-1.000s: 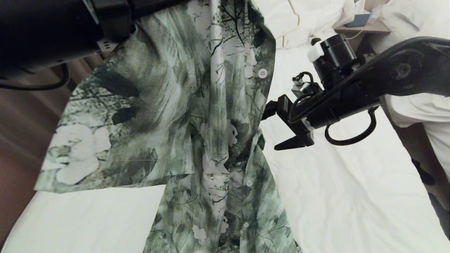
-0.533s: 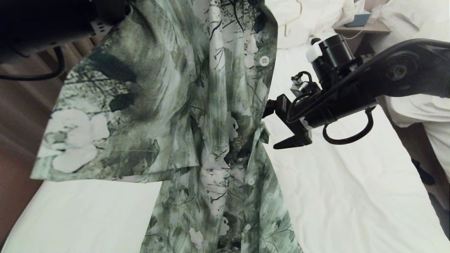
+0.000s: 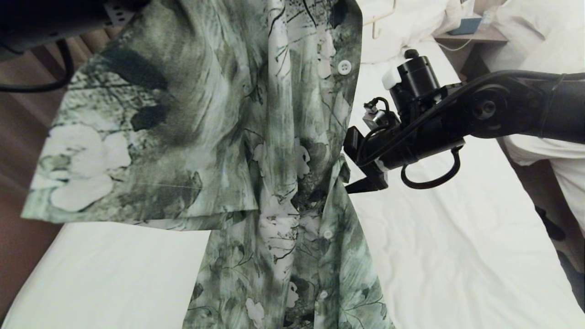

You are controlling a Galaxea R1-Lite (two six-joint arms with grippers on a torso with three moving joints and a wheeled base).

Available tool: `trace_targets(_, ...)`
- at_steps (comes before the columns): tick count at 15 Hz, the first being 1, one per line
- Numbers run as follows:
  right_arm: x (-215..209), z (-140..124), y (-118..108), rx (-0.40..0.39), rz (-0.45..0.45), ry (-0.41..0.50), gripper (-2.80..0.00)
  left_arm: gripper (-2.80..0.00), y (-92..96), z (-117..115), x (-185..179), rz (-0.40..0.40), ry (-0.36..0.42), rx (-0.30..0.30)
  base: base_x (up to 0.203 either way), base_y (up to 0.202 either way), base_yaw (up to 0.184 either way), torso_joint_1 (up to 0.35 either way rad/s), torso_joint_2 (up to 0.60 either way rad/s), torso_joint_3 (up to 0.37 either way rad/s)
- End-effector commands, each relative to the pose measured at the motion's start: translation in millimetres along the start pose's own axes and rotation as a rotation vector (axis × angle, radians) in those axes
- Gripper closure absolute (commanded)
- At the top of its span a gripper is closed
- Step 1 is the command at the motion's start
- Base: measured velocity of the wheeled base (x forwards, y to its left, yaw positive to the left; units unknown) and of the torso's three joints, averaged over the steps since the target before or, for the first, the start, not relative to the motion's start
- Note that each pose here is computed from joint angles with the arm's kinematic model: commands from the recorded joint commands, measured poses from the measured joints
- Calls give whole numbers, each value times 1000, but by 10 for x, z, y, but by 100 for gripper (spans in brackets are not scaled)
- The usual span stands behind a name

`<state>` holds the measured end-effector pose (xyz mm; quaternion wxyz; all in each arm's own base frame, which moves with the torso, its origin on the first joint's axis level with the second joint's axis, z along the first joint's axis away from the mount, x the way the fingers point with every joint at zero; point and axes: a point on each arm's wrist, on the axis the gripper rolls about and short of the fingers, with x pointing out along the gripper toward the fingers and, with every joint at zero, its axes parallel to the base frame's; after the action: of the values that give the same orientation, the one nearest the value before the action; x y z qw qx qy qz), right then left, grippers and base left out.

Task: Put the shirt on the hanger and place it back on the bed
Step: Hook the other side of the shirt onto the hanger

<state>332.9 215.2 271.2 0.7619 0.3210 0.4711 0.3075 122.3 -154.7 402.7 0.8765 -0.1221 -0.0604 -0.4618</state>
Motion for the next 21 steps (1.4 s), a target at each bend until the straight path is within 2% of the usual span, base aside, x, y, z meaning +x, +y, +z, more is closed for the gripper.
trace_targets(1, 20, -14, 5, 3, 3, 11, -280, 0, 2, 5, 6, 0, -3, -1, 0, 0, 0, 0, 0, 0)
trace_targets(5, 36, -15, 1, -15, 3, 13, -280, 0, -9, 78, -20, -1, -27, 1, 0, 0, 0, 0, 0, 0)
trace_targets(6, 38, -18, 6, -22, 4, 12, 0, 0, -12, 91, -28, -2, -31, 1, 0, 0, 0, 0, 0, 0)
trace_targets(13, 36, -6, 61, -44, 34, -14, 0, 0, 22, 148, -87, 19, -53, 8, 0, 0, 0, 0, 0, 0)
trace_targets(15, -115, 77, 47, -1, 41, -60, 0, 0, 61, 150, -104, 40, -55, 13, 0, 0, 0, 0, 0, 0)
trace_targets(17, -312, 205, 18, 83, 65, -132, 0, 0, 112, 107, -125, 66, -42, 16, 0, 0, 0, 0, 0, 0)
trace_targets(21, -595, 326, -23, 113, 79, -214, 0, 0, 173, -137, -189, 88, 32, 4, 0, 0, 0, 0, 0, 0)
